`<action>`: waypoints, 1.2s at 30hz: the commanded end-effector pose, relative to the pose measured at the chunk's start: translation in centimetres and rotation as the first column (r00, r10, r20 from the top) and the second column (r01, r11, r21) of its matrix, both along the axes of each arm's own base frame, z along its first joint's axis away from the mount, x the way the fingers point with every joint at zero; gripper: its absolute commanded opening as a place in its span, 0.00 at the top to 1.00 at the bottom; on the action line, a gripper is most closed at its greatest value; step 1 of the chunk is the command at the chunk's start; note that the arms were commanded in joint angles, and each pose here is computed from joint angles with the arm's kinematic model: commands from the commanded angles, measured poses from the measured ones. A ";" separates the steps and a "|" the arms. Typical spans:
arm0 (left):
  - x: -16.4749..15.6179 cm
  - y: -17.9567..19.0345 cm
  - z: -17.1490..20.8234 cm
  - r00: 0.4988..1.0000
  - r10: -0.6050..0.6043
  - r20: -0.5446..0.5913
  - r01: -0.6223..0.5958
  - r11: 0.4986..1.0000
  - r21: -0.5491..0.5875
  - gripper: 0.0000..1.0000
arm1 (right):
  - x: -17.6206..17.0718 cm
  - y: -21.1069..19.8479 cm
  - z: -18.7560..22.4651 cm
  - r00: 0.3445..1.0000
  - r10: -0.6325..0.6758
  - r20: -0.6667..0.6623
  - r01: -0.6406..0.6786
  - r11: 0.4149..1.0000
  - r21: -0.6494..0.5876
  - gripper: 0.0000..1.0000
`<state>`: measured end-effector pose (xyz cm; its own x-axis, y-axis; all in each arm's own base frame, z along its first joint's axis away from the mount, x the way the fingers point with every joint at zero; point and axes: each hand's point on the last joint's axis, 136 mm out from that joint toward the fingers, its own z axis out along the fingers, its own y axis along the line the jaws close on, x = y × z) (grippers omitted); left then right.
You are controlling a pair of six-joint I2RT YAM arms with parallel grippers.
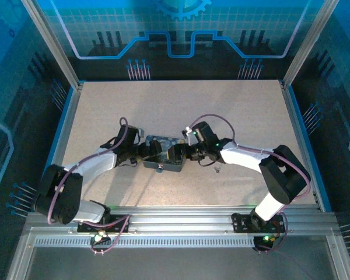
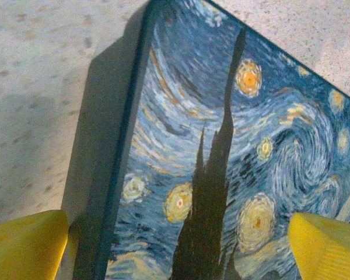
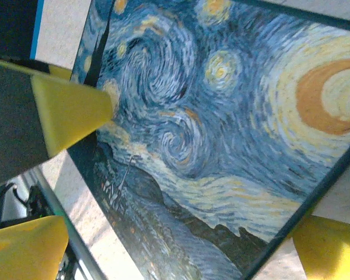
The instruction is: Unlock the padlock with the key
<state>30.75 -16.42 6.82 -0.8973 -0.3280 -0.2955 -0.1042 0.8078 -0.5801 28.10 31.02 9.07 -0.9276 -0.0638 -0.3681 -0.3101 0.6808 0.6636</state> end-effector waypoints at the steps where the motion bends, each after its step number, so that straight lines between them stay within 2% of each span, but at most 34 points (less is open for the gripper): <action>1: 2.3 -4.1 2.7 0.994 -0.076 0.081 0.083 0.992 -0.096 0.03 | 0.9 -0.4 1.8 0.999 0.021 0.039 -0.023 0.998 0.051 0.00; 10: 7.3 -8.4 3.0 0.984 -0.135 0.114 0.145 0.986 -0.084 0.03 | 3.7 -4.6 2.2 0.994 -0.082 0.068 0.080 0.996 0.031 0.00; 15: 9.2 -8.4 2.6 0.986 -0.113 0.124 0.119 0.992 -0.040 0.01 | 3.9 -7.7 0.5 0.987 -0.158 0.043 0.158 0.987 -0.010 0.00; 22: 10.6 -7.5 4.2 0.980 -0.092 0.178 0.089 0.996 0.022 0.01 | 3.4 -11.8 0.2 0.969 -0.235 0.072 0.241 0.966 -0.095 0.00; 27: 9.7 -5.6 6.5 0.966 -0.051 0.253 0.037 0.997 0.061 0.01 | 1.7 -15.2 0.7 0.959 -0.263 0.105 0.280 0.936 -0.215 0.00; 30: 8.2 -4.7 7.6 0.954 -0.023 0.297 0.012 0.999 0.039 0.01 | -0.1 -16.8 0.8 0.961 -0.266 0.082 0.278 0.917 -0.286 0.00; 36: 4.2 -4.2 7.0 0.954 0.008 0.298 -0.002 1.000 -0.021 0.01 | -3.1 -19.1 -0.6 0.965 -0.255 0.054 0.256 0.887 -0.385 0.08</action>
<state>36.10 -20.45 14.36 -0.7743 -0.3186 -0.5468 0.0811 0.8070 -0.5850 27.68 14.10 10.79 -0.8907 0.0808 -0.4474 -0.1271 0.9006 0.4157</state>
